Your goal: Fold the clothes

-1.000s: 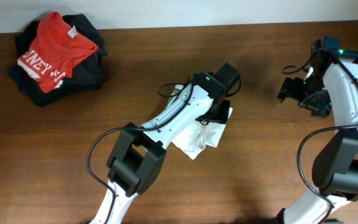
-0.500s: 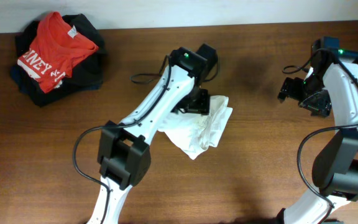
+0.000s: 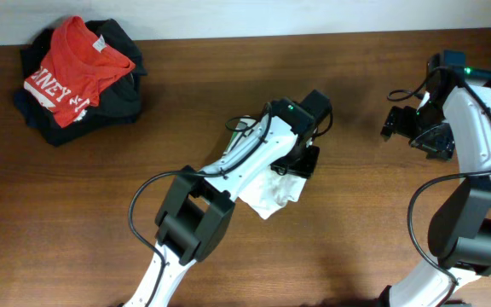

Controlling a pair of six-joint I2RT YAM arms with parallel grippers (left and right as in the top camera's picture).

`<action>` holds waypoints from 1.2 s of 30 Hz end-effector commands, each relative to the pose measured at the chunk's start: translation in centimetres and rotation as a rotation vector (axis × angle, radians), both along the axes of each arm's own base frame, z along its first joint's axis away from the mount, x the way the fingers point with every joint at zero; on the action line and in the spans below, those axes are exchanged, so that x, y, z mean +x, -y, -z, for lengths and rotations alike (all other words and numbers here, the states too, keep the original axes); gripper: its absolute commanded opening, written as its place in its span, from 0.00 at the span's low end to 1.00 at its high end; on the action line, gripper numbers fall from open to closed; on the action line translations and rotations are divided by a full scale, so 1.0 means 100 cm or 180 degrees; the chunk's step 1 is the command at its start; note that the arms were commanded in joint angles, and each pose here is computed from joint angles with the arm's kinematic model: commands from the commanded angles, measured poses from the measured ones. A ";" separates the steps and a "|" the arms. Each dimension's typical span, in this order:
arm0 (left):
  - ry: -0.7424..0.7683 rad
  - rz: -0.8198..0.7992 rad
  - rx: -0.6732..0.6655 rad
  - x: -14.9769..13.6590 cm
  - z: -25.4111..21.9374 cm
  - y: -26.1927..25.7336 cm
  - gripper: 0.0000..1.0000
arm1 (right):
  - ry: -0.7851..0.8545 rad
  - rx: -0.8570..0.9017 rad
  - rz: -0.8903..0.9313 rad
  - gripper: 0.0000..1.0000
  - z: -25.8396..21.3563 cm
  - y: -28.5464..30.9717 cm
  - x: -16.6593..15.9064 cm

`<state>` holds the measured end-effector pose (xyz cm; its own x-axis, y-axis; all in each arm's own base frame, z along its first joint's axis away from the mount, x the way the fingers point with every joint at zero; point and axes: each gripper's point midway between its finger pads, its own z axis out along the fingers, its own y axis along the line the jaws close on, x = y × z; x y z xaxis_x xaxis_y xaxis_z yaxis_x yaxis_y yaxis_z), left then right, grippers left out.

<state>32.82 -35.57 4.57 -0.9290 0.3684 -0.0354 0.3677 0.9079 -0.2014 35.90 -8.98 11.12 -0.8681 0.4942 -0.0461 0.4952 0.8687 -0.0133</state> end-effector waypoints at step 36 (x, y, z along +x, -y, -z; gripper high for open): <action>0.0083 0.0076 0.0389 0.002 0.037 -0.005 0.07 | 0.0088 -0.0052 0.0032 0.99 -0.010 0.004 0.002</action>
<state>33.12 -35.27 1.48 -0.9197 0.3917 -0.0261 0.3924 0.9153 -0.0903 35.90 -8.99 11.12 -0.8679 0.4945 -0.0462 0.4955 0.8685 -0.0137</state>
